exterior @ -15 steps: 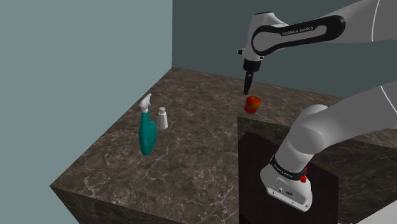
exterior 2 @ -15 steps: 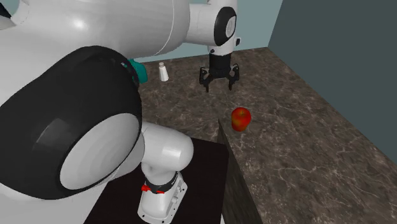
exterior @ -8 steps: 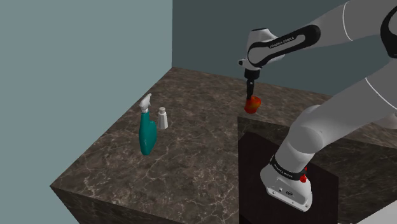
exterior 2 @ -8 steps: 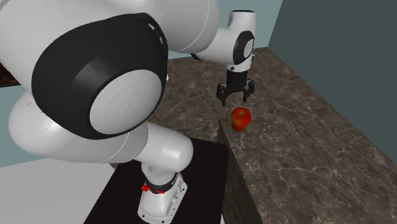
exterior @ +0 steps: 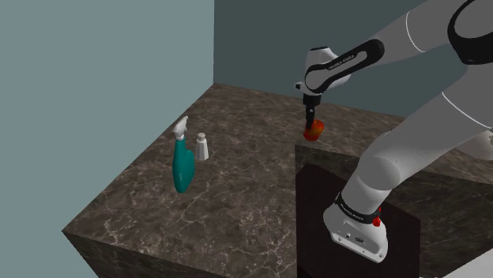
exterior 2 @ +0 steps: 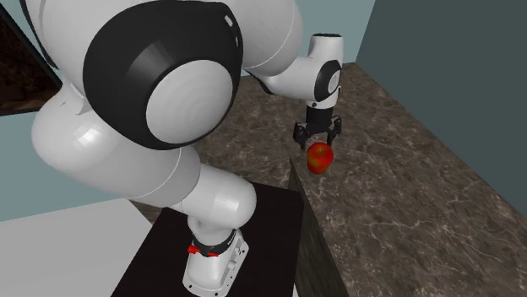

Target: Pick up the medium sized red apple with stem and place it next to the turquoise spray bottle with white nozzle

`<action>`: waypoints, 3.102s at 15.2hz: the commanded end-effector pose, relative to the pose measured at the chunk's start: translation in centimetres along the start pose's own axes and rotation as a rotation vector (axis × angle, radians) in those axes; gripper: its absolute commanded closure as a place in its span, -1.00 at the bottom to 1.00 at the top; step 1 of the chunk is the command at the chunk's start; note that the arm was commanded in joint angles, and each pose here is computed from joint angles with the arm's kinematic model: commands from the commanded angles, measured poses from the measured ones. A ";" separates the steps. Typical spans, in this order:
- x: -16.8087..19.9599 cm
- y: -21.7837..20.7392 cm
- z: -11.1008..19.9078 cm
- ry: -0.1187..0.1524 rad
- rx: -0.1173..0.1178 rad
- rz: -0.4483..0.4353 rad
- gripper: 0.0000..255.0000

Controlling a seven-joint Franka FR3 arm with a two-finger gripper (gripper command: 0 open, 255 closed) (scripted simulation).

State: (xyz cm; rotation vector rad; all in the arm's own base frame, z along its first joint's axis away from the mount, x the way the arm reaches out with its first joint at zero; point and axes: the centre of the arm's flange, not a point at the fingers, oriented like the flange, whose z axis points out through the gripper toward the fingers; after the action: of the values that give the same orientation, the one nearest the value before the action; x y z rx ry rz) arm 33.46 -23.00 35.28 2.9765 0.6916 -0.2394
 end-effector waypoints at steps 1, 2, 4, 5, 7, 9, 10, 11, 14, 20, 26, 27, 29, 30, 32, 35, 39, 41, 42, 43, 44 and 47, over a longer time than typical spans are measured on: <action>0.0 0.2 1.4 0.000 0.000 0.000 -1.00; 0.0 0.2 1.4 0.000 0.000 0.000 -1.00; 0.0 0.2 1.4 0.000 0.000 0.000 -1.00; 0.0 0.2 1.4 0.000 0.000 0.000 -1.00; 0.0 0.2 1.4 0.000 0.000 0.000 -1.00; 0.0 0.2 1.4 0.000 0.000 0.000 -1.00; 0.0 0.2 1.4 0.000 0.000 0.000 1.00; 0.0 0.2 1.4 0.000 0.000 0.000 1.00; 0.0 0.2 1.4 0.000 0.000 0.000 1.00; -0.1 0.2 0.9 0.000 0.000 0.000 1.00; -0.6 0.3 -2.2 0.000 0.000 0.000 1.00; -0.7 0.3 -2.7 0.000 0.000 0.000 1.00; -0.9 0.4 -3.8 0.000 0.000 0.000 1.00; -1.0 0.4 -4.3 0.000 0.000 0.000 1.00; -1.2 0.4 -5.3 0.000 0.000 0.000 1.00; -1.4 0.5 -6.9 0.000 0.000 0.000 1.00; -1.8 0.6 -9.0 0.000 0.000 0.000 1.00; -2.0 0.6 -10.0 0.000 0.000 0.000 1.00; -2.0 0.6 -10.5 0.000 0.000 0.000 1.00; -2.1 0.7 -11.1 0.000 0.000 0.000 1.00; -2.2 0.7 -11.6 0.000 0.000 0.000 1.00; -2.5 0.7 -13.1 0.000 0.000 0.000 1.00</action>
State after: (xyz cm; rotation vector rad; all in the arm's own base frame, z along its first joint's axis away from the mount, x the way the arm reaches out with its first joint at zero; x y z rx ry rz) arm 33.40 -23.34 48.17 2.9759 0.6918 -0.2384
